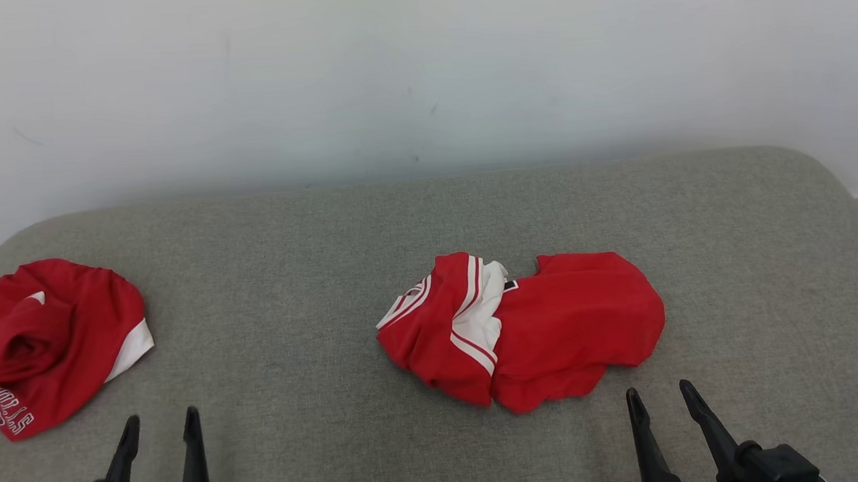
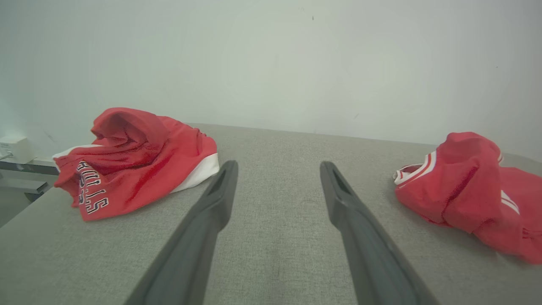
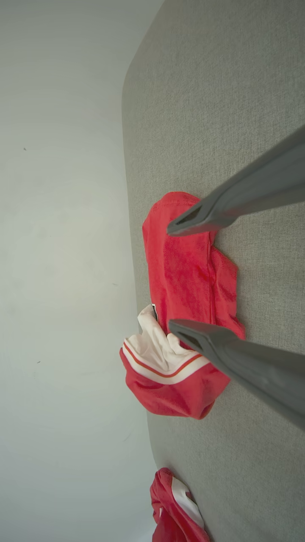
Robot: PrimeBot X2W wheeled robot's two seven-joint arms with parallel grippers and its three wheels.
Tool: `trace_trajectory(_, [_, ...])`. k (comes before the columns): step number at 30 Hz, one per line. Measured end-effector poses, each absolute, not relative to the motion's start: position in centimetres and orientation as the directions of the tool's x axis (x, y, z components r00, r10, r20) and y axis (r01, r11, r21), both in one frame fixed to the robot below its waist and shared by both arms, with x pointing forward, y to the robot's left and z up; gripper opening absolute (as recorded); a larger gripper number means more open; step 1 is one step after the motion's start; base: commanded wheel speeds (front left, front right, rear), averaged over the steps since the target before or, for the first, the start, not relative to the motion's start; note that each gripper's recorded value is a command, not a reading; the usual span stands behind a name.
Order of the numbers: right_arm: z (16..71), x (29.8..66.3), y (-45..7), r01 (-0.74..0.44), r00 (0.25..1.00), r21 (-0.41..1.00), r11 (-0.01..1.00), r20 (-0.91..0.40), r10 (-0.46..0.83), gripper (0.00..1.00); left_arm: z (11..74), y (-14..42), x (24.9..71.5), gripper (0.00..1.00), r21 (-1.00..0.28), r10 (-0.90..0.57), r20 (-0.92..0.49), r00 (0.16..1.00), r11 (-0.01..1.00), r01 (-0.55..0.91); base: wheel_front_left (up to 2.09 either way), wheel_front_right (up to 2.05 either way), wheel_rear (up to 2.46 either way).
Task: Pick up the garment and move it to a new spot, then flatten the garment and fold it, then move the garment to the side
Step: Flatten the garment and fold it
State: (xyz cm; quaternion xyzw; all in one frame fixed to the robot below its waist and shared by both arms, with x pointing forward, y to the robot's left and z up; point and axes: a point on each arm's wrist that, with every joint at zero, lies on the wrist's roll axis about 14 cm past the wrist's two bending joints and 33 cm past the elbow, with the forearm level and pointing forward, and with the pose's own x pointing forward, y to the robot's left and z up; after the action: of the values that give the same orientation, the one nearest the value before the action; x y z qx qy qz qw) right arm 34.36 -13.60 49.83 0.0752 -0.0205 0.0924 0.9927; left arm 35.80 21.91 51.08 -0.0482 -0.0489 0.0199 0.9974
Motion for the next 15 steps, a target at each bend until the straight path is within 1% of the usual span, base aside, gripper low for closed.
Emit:
trace_trajectory(3, [49.8, 34.4, -13.6, -0.185, 0.982, 0.146, 0.972, 0.052, 0.179, 1.0, 51.7, 21.2, 36.5, 1.0, -0.096, 0.018, 0.114, 0.993, 0.995, -0.007, 0.0, 0.0, 0.0])
trace_trajectory(6, [49.6, 34.4, -13.6, -0.184, 0.983, 0.15, 0.971, 0.048, 0.178, 1.0, 53.7, 20.0, 38.2, 1.0, -0.088, -0.023, 0.17, 0.985, 0.995, 0.039, 0.0, 0.0, 0.0])
trace_trajectory(12, [49.3, 34.3, -14.2, -0.162, 0.987, 0.16, 0.974, 0.04, 0.158, 1.0, 57.9, 15.3, 41.9, 1.0, -0.043, -0.173, 0.264, 0.949, 0.981, 0.191, 0.0, 0.0, 0.0])
trace_trajectory(15, [49.1, 34.2, -15.0, -0.136, 0.991, 0.163, 0.977, 0.034, 0.133, 1.0, 59.6, 12.4, 43.6, 1.0, -0.006, -0.26, 0.281, 0.924, 0.962, 0.272, 0.0, 0.0, 0.0])
